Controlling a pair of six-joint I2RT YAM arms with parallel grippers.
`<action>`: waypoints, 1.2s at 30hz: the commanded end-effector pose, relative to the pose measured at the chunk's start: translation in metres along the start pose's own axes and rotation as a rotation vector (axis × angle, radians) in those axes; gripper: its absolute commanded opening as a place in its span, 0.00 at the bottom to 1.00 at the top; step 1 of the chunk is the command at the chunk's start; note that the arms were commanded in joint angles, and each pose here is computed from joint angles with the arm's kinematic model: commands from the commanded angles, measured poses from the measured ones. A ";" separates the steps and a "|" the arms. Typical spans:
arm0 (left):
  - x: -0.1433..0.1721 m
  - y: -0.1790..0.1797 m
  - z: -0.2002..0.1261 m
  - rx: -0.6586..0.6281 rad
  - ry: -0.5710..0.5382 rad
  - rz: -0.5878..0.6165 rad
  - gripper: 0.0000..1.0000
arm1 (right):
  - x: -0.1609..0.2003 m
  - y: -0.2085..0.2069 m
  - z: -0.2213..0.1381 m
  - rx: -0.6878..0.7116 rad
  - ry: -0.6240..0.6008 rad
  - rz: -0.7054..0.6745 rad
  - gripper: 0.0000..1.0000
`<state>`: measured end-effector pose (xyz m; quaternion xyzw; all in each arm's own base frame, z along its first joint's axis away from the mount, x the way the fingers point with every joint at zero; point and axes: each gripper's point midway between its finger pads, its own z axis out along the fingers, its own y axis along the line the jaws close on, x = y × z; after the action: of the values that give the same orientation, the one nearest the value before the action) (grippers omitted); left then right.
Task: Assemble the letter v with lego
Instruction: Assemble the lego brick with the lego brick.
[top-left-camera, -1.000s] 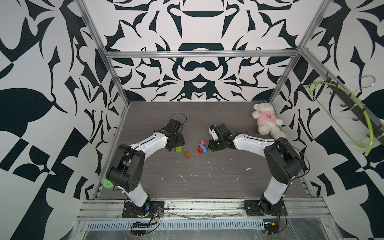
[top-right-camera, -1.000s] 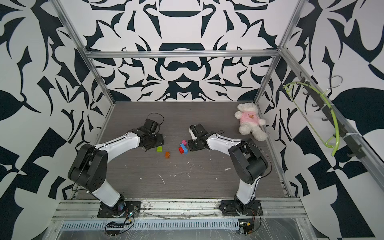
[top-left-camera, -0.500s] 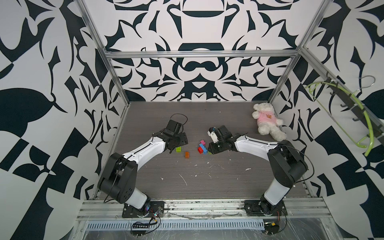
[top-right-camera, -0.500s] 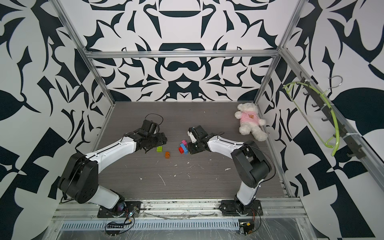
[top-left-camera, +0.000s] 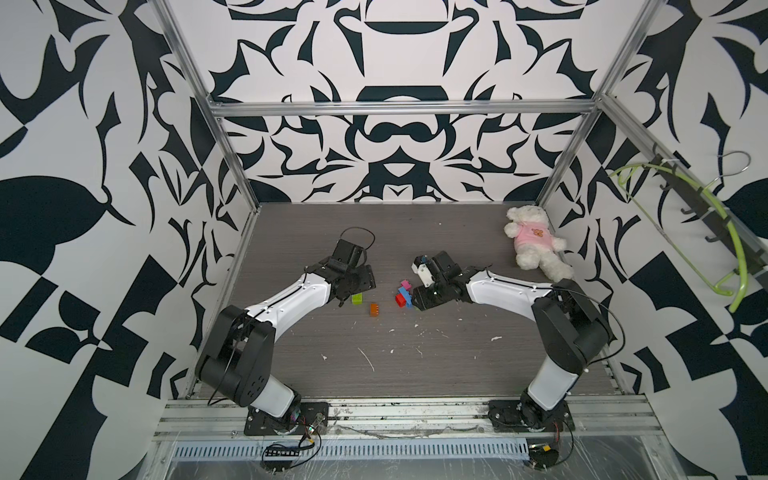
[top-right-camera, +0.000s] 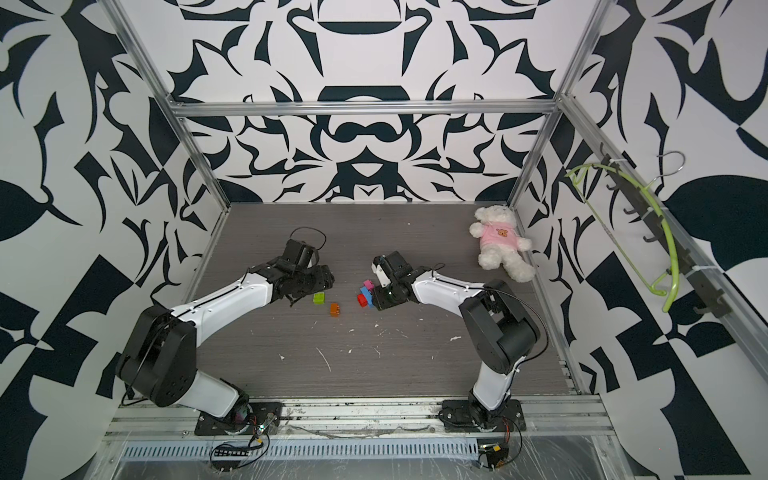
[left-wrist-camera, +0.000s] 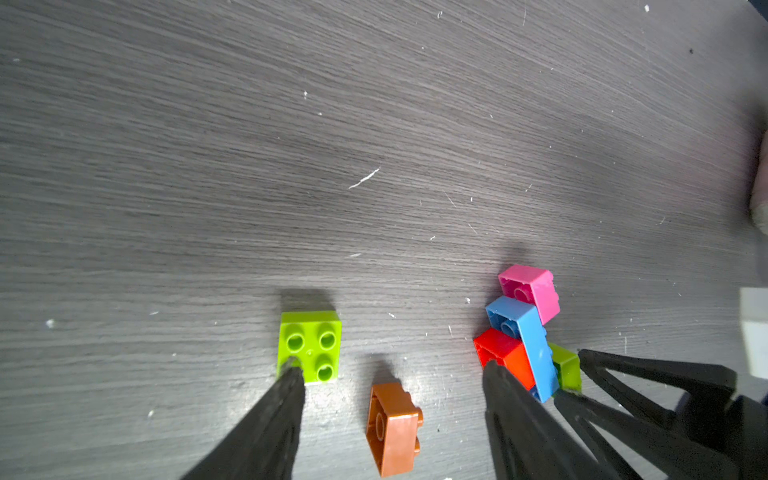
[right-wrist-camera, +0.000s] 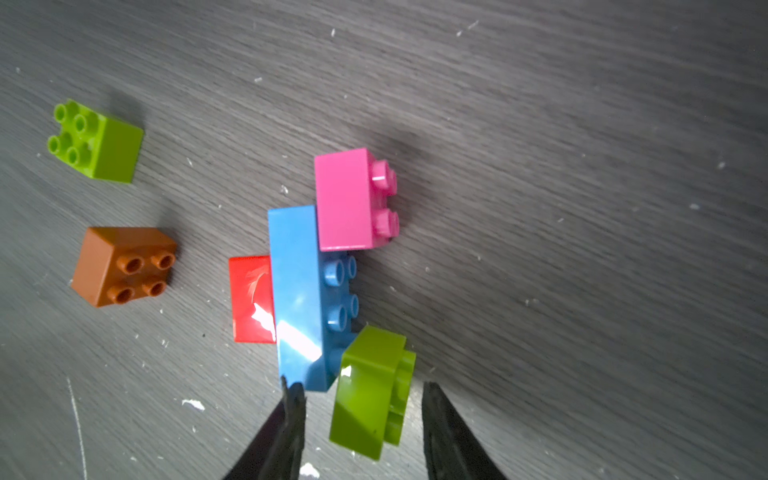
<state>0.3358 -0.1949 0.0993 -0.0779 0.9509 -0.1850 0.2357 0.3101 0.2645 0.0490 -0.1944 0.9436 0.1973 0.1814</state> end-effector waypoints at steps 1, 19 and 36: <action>0.004 0.003 0.002 -0.012 0.017 0.010 0.72 | -0.018 0.018 -0.011 -0.046 -0.055 -0.015 0.48; 0.004 0.003 0.003 -0.020 0.022 0.016 0.72 | -0.017 0.015 0.003 0.077 -0.019 -0.032 0.53; 0.004 0.005 0.003 -0.028 0.019 0.015 0.72 | -0.008 0.011 0.001 0.156 -0.001 -0.029 0.51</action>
<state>0.3360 -0.1939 0.0962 -0.0774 0.9523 -0.1799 0.2339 0.3105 0.2808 0.0450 -0.2010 0.9508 0.1370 0.1916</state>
